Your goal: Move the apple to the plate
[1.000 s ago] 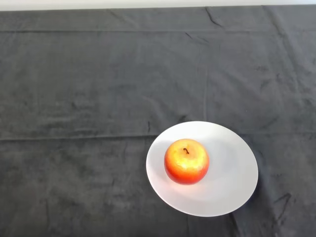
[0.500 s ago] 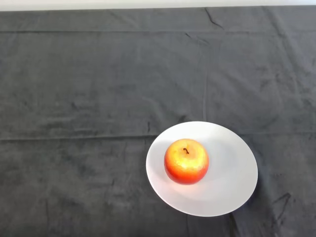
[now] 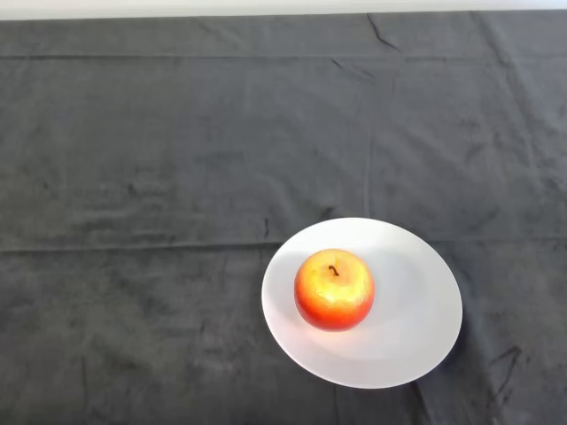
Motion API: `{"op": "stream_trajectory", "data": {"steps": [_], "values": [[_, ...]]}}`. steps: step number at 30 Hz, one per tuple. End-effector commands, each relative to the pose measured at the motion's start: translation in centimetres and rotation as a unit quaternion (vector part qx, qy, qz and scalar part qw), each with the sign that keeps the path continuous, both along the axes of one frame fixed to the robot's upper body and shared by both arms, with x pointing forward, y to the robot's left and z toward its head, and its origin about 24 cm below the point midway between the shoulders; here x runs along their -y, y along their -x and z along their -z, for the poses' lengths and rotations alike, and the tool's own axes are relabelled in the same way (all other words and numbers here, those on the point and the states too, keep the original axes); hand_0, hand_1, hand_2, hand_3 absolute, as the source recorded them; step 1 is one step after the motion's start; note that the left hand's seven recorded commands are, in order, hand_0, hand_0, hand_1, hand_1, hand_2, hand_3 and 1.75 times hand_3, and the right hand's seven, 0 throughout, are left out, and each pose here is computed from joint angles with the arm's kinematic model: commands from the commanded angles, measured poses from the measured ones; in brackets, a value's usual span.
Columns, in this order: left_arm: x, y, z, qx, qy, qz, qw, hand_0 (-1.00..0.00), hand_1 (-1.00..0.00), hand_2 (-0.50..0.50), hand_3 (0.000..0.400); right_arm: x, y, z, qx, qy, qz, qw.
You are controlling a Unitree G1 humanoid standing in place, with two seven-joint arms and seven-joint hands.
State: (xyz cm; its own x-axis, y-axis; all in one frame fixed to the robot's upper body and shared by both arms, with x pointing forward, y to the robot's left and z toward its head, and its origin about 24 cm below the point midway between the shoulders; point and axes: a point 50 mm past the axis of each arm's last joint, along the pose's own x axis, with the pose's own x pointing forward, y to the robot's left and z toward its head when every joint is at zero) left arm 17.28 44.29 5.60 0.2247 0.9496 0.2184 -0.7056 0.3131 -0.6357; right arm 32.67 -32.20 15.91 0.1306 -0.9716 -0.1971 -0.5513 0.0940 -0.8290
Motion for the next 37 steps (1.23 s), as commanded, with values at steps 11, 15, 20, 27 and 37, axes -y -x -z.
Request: {"op": "stream_trajectory", "data": {"steps": [11,15,20,27,37], "values": [[-1.56,0.44,-2.18,0.000,-0.033,-0.007,0.999,0.00,0.00,0.00,0.000,0.69,0.40,-0.43,0.009,0.003,0.0167,0.9998],[-1.57,0.45,-2.20,-0.002,-0.034,-0.006,0.999,0.00,0.00,0.00,0.000,0.69,0.40,-0.43,0.009,0.003,0.0168,0.9998],[-1.52,0.38,-2.20,-0.003,-0.035,-0.005,0.999,0.00,0.00,0.00,0.000,0.68,0.40,-0.43,0.009,0.003,0.0169,0.9998],[-1.45,0.29,-2.21,-0.005,-0.037,-0.005,0.999,0.00,0.00,0.00,0.000,0.68,0.41,-0.43,0.009,0.002,0.0171,0.9998],[-1.23,-0.01,-2.19,-0.008,-0.039,-0.002,0.999,0.00,0.00,0.00,0.000,0.68,0.41,-0.44,0.009,0.002,0.0174,0.9998]]}}
